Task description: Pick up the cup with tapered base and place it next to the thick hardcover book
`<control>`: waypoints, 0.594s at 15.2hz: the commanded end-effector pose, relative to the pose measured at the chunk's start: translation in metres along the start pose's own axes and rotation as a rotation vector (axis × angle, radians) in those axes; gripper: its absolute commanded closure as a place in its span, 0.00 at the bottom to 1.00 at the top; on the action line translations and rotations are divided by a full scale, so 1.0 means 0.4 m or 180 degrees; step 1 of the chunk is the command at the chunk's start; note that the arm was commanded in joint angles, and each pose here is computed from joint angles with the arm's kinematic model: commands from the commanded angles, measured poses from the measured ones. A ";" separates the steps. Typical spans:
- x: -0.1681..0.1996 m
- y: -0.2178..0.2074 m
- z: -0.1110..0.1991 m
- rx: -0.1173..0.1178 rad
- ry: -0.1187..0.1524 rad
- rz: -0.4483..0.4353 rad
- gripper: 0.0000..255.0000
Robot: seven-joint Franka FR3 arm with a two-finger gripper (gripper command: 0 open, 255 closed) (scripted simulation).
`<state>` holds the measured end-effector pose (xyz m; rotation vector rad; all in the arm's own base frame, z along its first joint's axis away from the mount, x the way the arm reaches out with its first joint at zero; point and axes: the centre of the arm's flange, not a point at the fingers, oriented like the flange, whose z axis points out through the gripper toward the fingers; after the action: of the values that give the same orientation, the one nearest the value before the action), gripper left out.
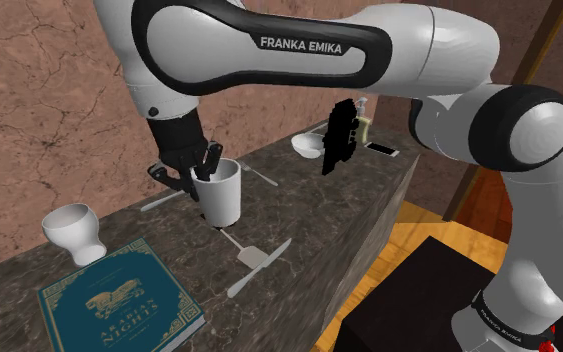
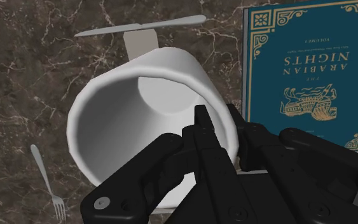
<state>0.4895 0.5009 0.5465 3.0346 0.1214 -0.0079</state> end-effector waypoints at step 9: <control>0.002 -0.016 0.130 0.0003 0.0003 0.0002 1.00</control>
<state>0.4890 0.5011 0.4993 3.0349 0.1204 -0.0073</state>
